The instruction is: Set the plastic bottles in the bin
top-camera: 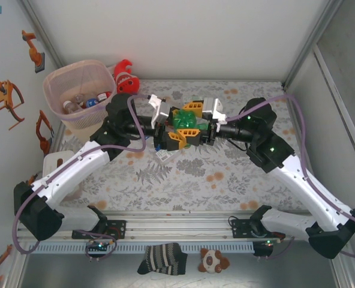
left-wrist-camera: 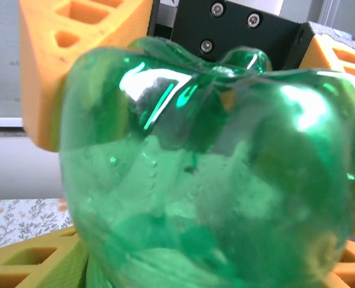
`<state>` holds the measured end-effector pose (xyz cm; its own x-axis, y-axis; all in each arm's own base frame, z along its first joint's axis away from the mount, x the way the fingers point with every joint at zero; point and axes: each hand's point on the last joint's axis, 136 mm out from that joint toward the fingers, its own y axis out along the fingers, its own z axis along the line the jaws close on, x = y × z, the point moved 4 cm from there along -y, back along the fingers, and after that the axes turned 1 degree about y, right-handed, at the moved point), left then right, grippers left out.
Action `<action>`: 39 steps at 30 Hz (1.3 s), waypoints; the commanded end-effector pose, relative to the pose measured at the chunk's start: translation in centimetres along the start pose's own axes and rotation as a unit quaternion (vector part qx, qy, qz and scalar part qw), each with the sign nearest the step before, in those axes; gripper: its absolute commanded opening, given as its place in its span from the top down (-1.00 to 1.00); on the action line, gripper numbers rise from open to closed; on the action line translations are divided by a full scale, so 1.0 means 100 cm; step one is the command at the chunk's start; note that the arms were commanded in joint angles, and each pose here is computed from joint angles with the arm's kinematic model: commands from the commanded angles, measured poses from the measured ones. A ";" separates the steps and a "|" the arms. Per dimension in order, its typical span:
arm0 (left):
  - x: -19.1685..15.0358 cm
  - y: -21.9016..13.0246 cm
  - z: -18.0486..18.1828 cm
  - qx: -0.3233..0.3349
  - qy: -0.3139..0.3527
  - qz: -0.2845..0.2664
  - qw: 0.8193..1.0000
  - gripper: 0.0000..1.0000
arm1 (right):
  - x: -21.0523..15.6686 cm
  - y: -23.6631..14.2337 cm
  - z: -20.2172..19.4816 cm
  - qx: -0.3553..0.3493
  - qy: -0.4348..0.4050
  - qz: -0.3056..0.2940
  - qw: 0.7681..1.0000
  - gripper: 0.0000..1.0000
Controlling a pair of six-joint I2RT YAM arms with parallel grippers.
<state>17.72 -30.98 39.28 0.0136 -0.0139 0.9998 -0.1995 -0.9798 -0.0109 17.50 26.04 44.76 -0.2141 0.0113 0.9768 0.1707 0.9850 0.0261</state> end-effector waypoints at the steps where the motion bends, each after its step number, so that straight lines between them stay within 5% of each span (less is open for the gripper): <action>1: 0.020 -0.001 -0.005 -0.008 0.039 -0.021 0.999 -0.35 | 0.010 -0.006 -0.001 -0.025 -0.039 -0.018 0.999 0.02; 22: 0.026 -0.003 -0.010 -0.019 0.049 -0.033 0.998 -0.07 | 0.010 -0.006 0.001 -0.029 -0.031 -0.018 0.999 0.00; 31: 0.026 -0.005 -0.008 0.000 0.052 -0.027 0.998 -0.04 | 0.014 -0.012 0.003 -0.037 -0.023 -0.022 0.999 -0.34; 39: 0.024 -0.011 -0.002 0.038 0.052 -0.016 0.998 -0.03 | 0.019 -0.024 0.004 -0.066 -0.026 -0.027 0.997 -0.44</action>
<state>18.01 -30.73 39.89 -0.0198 0.0054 0.9998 -0.1589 -0.9873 0.0022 16.70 24.35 45.90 -0.2609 -0.0085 0.9653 0.2577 0.9631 0.0782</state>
